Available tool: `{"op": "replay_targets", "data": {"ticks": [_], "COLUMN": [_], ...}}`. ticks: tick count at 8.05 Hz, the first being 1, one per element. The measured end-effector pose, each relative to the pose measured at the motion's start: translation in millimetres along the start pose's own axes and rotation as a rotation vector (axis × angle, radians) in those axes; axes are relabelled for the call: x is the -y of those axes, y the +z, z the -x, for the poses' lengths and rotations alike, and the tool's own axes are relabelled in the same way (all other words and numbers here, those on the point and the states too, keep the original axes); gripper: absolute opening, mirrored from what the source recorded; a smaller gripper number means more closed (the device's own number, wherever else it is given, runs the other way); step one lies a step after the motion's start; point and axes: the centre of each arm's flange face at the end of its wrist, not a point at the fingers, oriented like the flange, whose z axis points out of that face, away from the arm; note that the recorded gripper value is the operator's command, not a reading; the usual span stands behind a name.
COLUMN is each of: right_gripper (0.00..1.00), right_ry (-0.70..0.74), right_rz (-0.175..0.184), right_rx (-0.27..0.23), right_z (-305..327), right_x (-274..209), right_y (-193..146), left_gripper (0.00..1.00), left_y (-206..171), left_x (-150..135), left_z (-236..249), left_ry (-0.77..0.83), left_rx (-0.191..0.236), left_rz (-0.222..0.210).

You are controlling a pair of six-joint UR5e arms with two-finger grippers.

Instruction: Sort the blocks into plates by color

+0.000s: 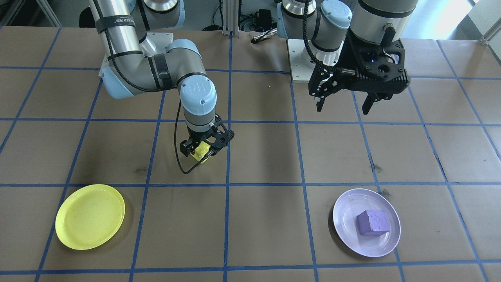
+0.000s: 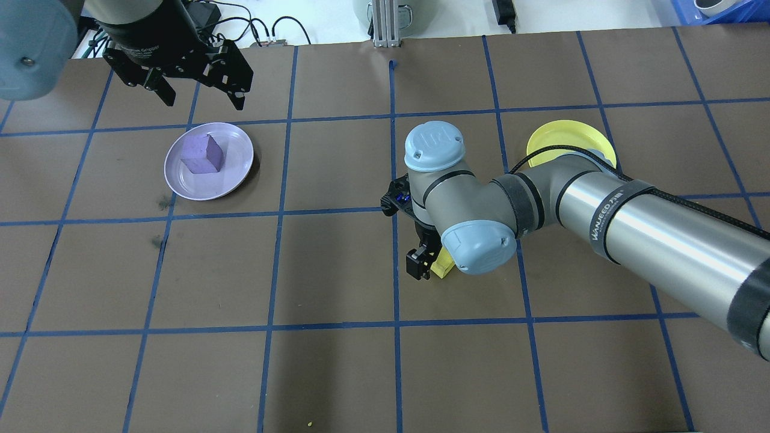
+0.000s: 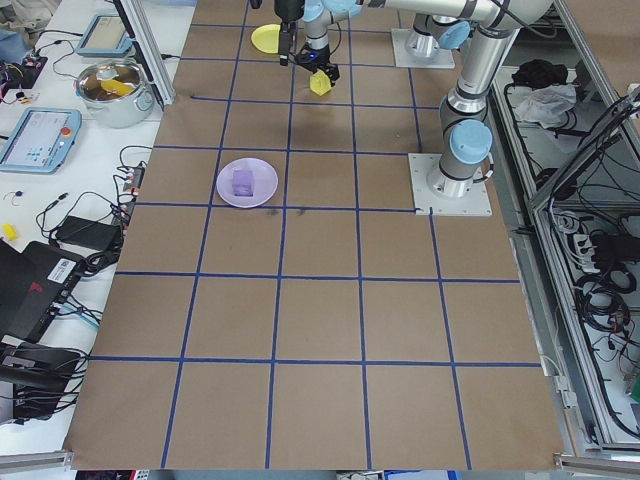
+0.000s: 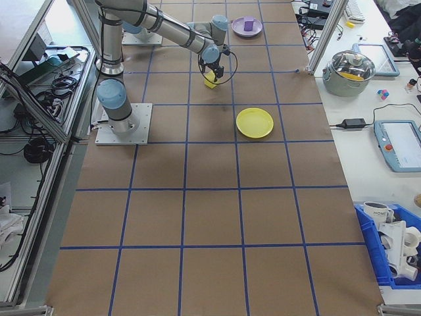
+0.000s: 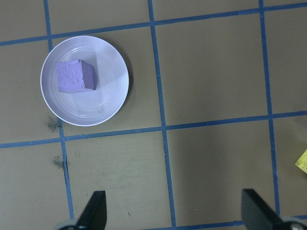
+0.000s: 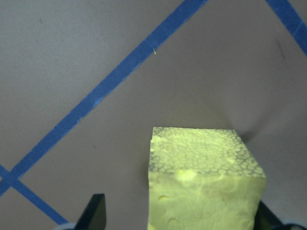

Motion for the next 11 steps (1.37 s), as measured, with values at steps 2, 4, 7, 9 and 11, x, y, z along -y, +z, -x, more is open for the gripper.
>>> {"op": "replay_targets", "data": {"ticks": [2, 4, 7, 9, 11], "right_gripper": [0.09, 0.00, 0.00, 0.00, 0.00], "right_ry": [-0.018, -0.024, -0.019, 0.039, 0.173], "right_rz": [-0.001, -0.037, -0.071, -0.120, -0.180], "right_rx": [-0.002, -0.026, -0.086, -0.141, -0.176], "right_z": [-0.6, -3.6, -17.2, -51.9, -129.1], "right_x": [1.2, 5.7, 9.8, 3.4, -27.2], "right_y": [5.5, 0.7, -25.9, -71.8, -116.1], "left_gripper": [1.00, 1.00, 1.00, 1.00, 1.00], "left_y": [1.0, 1.7, 3.4, 3.8, 3.8], "left_x": [0.4, 1.0, 2.2, 2.4, 2.6], "left_z": [0.2, 0.9, 0.4, 0.2, 0.1], "left_ry": [0.002, 0.005, 0.005, 0.002, 0.002], "left_rx": [0.000, 0.001, 0.002, 0.002, 0.002], "left_rz": [0.002, 0.003, 0.005, 0.005, 0.005]}}
